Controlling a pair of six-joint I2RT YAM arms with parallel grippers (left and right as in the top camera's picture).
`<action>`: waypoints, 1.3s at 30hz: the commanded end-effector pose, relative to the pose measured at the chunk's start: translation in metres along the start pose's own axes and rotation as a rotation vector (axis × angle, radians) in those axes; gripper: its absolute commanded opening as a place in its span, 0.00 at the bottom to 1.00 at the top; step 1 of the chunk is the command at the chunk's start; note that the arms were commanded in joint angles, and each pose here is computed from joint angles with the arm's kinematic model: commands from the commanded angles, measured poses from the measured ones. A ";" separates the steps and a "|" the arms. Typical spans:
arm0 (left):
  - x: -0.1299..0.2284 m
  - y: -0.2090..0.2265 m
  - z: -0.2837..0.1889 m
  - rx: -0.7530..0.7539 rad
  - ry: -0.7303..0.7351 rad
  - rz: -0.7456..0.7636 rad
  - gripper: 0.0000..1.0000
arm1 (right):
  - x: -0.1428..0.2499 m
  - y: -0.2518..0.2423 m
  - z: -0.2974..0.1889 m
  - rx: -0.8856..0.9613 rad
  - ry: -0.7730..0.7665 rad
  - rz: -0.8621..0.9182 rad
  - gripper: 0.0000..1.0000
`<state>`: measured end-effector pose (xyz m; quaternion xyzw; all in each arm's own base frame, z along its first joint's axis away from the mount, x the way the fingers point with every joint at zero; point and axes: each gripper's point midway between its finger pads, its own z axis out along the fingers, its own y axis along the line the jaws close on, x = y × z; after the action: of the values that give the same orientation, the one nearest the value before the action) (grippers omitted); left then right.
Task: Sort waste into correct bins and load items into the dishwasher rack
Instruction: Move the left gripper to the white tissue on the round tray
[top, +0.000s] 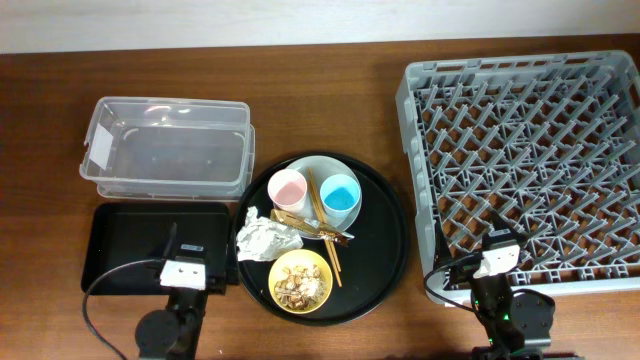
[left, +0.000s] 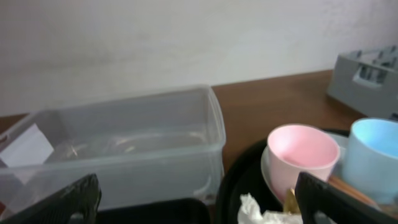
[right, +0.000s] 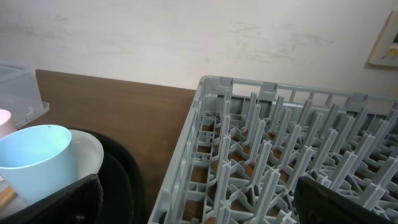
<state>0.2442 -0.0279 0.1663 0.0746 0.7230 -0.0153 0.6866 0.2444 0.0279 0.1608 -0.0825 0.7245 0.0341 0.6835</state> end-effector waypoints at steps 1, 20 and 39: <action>-0.059 -0.001 -0.021 0.028 -0.031 -0.025 0.99 | 0.002 0.001 0.000 -0.003 0.003 0.011 0.99; -0.003 -0.070 0.032 0.103 1.288 -0.401 0.30 | 0.002 0.001 0.000 -0.003 0.003 0.011 0.99; 0.130 -0.079 0.041 -0.051 1.145 -0.439 0.54 | 0.002 0.001 0.000 -0.003 0.003 0.011 0.99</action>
<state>0.2687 -0.1022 0.0317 -0.1480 0.9701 -0.1094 0.1583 0.2445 0.0274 0.1607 -0.0813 0.7248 0.0329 0.6834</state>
